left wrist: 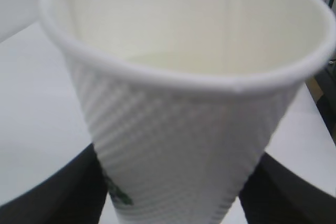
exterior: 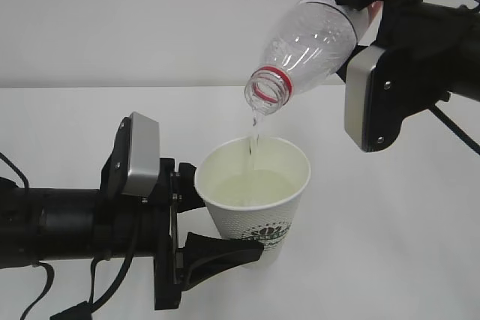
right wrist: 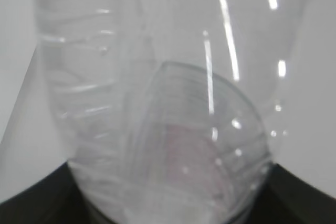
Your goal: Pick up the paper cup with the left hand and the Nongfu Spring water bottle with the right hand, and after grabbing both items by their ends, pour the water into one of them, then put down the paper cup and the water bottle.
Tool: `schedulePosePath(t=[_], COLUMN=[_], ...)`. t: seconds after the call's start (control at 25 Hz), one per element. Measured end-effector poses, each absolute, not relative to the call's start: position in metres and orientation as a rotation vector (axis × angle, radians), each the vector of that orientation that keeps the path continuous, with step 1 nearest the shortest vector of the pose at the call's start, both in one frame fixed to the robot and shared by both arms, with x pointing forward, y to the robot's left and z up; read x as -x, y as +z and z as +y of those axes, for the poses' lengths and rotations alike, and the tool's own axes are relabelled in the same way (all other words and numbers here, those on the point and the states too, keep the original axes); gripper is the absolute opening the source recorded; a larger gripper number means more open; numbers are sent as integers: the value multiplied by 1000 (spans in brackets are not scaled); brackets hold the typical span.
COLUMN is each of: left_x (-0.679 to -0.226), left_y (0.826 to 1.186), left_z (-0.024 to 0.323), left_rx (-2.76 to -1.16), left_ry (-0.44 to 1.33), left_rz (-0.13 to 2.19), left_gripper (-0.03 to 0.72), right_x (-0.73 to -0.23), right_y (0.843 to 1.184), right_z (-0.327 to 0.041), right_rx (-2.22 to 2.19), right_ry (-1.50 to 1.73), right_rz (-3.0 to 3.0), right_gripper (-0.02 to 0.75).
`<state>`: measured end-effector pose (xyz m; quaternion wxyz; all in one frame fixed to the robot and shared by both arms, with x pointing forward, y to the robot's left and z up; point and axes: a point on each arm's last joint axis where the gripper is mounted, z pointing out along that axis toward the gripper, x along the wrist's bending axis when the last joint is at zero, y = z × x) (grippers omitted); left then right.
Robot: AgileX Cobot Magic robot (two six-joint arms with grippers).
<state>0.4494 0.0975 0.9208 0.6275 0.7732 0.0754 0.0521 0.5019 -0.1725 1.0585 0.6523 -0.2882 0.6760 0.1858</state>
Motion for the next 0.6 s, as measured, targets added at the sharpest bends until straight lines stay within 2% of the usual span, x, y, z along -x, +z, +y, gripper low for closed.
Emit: schedulePosePath(t=[0.6], left_x=[-449], left_y=[921], left_z=[98], left_rx=[-1775], left_ry=[119], left_rz=[172], left_gripper=[528], right_x=[-502], right_y=[1059], right_z=[-172], right_rx=[654], right_ry=[424], right_rz=[1531], right_gripper=[503])
